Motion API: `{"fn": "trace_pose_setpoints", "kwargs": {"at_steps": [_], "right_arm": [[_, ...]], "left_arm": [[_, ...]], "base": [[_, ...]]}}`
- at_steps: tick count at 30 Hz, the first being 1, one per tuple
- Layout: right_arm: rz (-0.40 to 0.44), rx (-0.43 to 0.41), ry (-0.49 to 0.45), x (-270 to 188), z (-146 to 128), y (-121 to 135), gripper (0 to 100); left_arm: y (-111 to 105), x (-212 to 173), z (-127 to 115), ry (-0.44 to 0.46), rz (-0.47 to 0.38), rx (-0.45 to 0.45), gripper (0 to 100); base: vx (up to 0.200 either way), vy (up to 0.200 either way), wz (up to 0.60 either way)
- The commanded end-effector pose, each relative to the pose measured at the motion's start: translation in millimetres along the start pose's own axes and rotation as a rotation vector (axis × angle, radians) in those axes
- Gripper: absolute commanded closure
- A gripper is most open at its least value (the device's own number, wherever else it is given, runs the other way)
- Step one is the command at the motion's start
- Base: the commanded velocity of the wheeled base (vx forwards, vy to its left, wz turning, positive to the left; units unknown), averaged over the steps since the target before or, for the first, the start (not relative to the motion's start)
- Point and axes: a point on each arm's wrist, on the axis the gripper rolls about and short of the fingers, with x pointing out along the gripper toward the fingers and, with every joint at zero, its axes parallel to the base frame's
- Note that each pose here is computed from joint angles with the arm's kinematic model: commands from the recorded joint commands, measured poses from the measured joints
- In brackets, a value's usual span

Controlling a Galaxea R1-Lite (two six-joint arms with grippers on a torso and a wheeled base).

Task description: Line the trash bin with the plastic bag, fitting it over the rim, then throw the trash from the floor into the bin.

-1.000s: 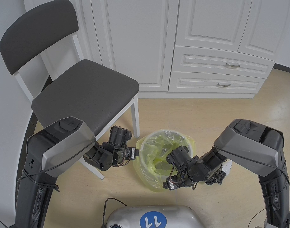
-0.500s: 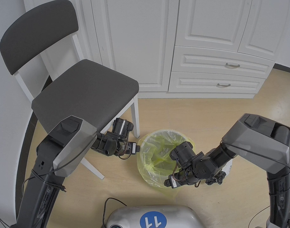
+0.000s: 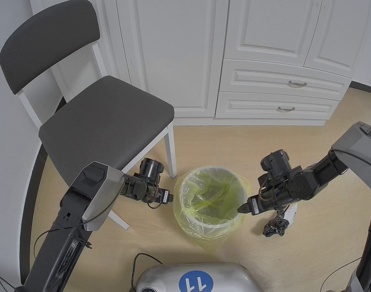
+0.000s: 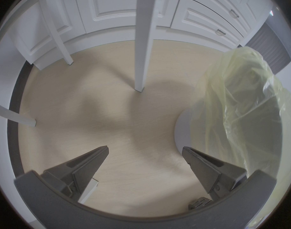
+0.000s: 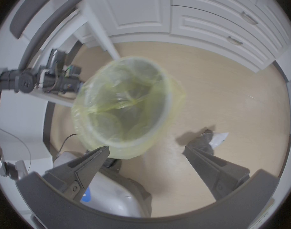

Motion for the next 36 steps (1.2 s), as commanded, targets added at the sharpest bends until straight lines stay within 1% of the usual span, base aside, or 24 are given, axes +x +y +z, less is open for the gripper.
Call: {"fn": "trace_pose_setpoints", "kwargs": {"at_steps": [1, 4, 7, 9, 12, 14, 17, 19, 20, 22, 25, 31, 33, 34, 35, 36], "right_arm": [[-0.058, 0.043, -0.025, -0.7, 9.0, -43.2, 0], [-0.081, 0.057, -0.016, 9.6, 9.8, -57.7, 0], [-0.093, 0.078, 0.009, 31.6, 8.6, -65.0, 0], [-0.099, 0.083, 0.021, 40.1, 7.0, -67.4, 0], [-0.106, 0.112, 0.044, 67.4, 4.7, -71.7, 0], [-0.107, 0.134, 0.04, 74.1, 6.5, -72.9, 0], [-0.115, 0.212, 0.008, 106.0, 16.4, -75.7, 0], [-0.119, 0.222, 0.003, 110.3, 17.7, -76.8, 0], [-0.132, 0.265, -0.035, 123.0, 29.6, -82.8, 0], [-0.138, 0.282, -0.064, 133.8, 36.5, -86.3, 0], [-0.143, 0.288, -0.085, 148.9, 40.9, -91.6, 0], [-0.153, 0.266, -0.107, 179.5, 48.5, -92.5, 0], [-0.155, 0.254, -0.089, 184.4, 48.8, -92.2, 0], [-0.16, 0.229, -0.054, 191.7, 47.0, -91.9, 0], [-0.16, 0.229, -0.054, 191.7, 47.0, -91.9, 0], [-0.172, 0.207, 0.028, 206.2, 29.2, -93.0, 0]], "left_arm": [[2.2, 7.8, -7.2, 0.01, -0.016, 0.016, 0], [6.9, 1.5, -1.1, 0.006, -0.009, 0.01, 0], [5.5, -17.0, 16.4, -0.023, -0.01, 0.004, 0], [3.2, -21.4, 17.3, -0.023, -0.01, 0.008, 0], [-4.7, -38.8, 17.2, -0.009, -0.002, 0.023, 0], [-8.6, -44.9, 16.4, -0.002, 0.016, 0.03, 0], [-18.4, -61.1, 10.7, 0.004, 0.088, 0.05, 0], [-19.6, -63.0, 10.2, 0.001, 0.093, 0.052, 0], [-23.2, -72.1, 5.8, -0.023, 0.114, 0.058, 0], [-26.0, -80.3, 3.0, -0.049, 0.107, 0.064, 0], [-30.2, -86.7, -0.3, -0.077, 0.097, 0.074, 0], [-43.4, -95.6, -5.0, -0.086, 0.076, 0.092, 0], [-46.0, -98.7, -4.6, -0.092, 0.071, 0.092, 0], [-47.8, -104.0, -3.6, -0.103, 0.067, 0.094, 0], [-47.8, -104.0, -3.6, -0.103, 0.067, 0.094, 0], [-49.3, -110.0, -3.8, -0.114, 0.063, 0.099, 0]], "base": [[0.0, 0.0, 0.0], [0.0, 0.0, 0.0], [0.0, 0.0, 0.0], [0.0, 0.0, 0.0], [0.0, 0.0, 0.0], [0.0, 0.0, 0.0], [0.0, 0.0, 0.0], [0.0, 0.0, 0.0], [0.0, 0.0, 0.0], [0.0, 0.0, 0.0], [0.0, 0.0, 0.0], [0.0, 0.0, 0.0], [0.0, 0.0, 0.0], [0.0, 0.0, 0.0], [0.0, 0.0, 0.0], [0.0, 0.0, 0.0]]}}
